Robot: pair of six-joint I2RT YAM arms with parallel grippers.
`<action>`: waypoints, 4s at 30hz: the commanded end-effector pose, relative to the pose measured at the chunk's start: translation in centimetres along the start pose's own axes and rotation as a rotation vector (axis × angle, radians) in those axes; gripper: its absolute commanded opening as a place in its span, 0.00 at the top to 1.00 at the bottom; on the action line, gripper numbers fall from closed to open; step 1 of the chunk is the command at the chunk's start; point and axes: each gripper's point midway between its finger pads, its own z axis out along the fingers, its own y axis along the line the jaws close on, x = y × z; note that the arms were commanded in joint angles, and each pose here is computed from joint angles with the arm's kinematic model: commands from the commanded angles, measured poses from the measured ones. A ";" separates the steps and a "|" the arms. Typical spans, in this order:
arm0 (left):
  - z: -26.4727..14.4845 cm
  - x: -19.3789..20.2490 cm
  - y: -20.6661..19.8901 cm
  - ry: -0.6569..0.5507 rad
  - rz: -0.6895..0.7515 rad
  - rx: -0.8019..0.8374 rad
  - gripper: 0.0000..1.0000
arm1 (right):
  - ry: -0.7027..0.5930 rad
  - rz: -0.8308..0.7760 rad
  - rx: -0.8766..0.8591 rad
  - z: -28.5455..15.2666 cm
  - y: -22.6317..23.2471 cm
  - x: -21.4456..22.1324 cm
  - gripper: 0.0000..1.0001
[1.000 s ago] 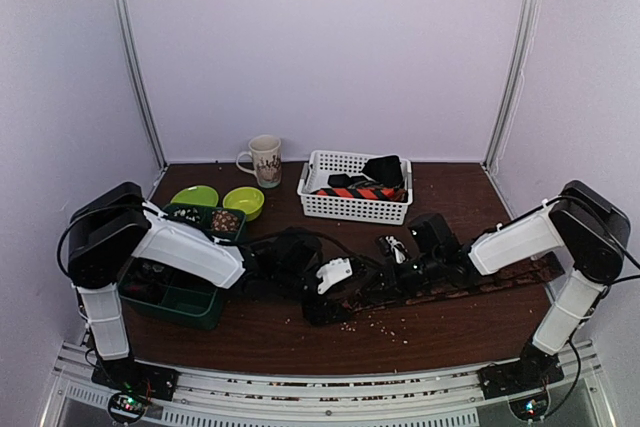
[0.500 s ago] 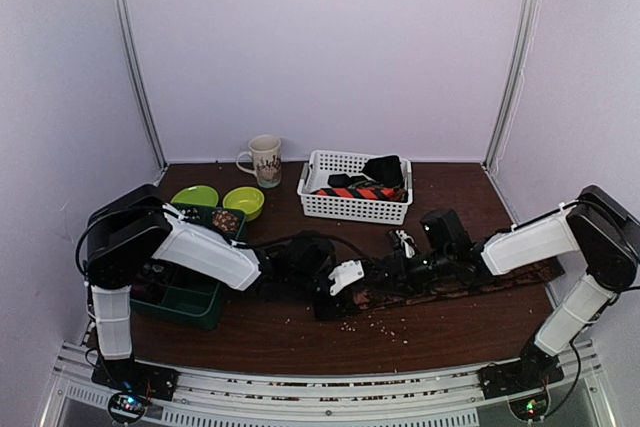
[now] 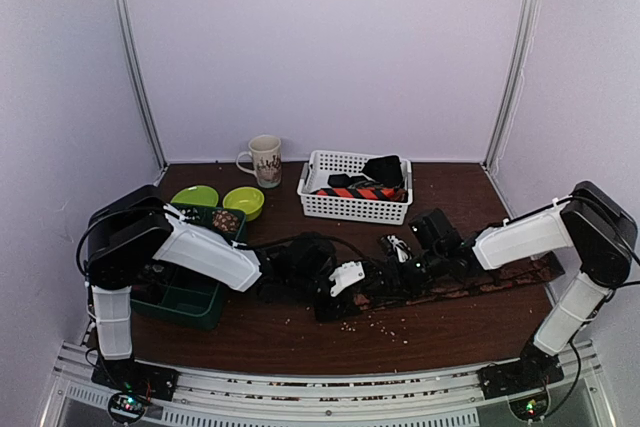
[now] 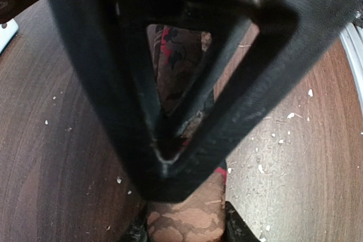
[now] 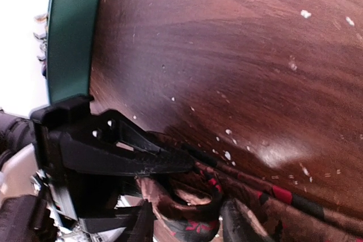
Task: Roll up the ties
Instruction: Fold the tie at the center of the board, then smooth out the tie at the center of the board.
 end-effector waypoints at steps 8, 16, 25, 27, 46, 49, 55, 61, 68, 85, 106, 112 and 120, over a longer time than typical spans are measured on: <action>-3.8 -2.4 0.6 -0.069 0.050 -0.078 0.27 | 0.011 -0.042 0.029 1.3 -0.5 -0.5 1.00; -9.6 -3.8 2.8 -0.272 -0.099 -0.300 0.02 | -0.028 -0.069 -0.016 0.8 0.8 -1.3 1.00; -4.7 -2.1 1.3 -0.172 -0.036 -0.151 0.02 | -0.030 -0.102 -0.030 1.3 0.8 -1.7 1.00; -3.1 -1.5 1.2 -0.138 -0.021 -0.124 0.02 | -0.031 -0.100 -0.039 1.4 0.8 -1.7 1.00; -2.6 5.5 0.9 0.189 0.102 -0.012 0.64 | -0.057 -0.027 -0.189 3.2 2.4 -1.9 1.00; -3.1 6.2 1.3 0.193 0.090 -0.017 0.72 | -0.051 -0.027 -0.183 4.0 2.1 -1.7 1.00; -4.1 6.0 1.4 0.154 0.080 -0.029 0.62 | -0.051 -0.024 -0.145 5.0 0.8 -1.8 1.00; -6.0 5.0 2.2 0.076 0.025 -0.074 0.44 | -0.031 -0.047 -0.058 5.4 -1.2 -1.2 1.00; -6.7 5.7 2.7 0.050 -0.023 -0.093 0.44 | -0.020 -0.072 0.043 4.9 -3.0 -0.5 1.00; -10.4 -0.6 5.2 -0.282 -0.085 -0.316 0.46 | -0.021 -0.058 0.052 4.9 -3.4 -0.3 1.00; -5.1 7.8 4.4 -0.039 0.057 -0.265 0.62 | -0.009 -0.049 0.046 4.7 -3.4 0.2 1.00; -7.8 3.9 4.1 -0.145 0.079 -0.265 0.59 | -0.010 -0.049 0.042 4.7 -3.5 0.4 1.00; -6.4 -0.3 2.5 -0.249 0.053 -0.137 0.56 | -0.021 -0.041 0.039 4.7 -3.7 0.4 1.00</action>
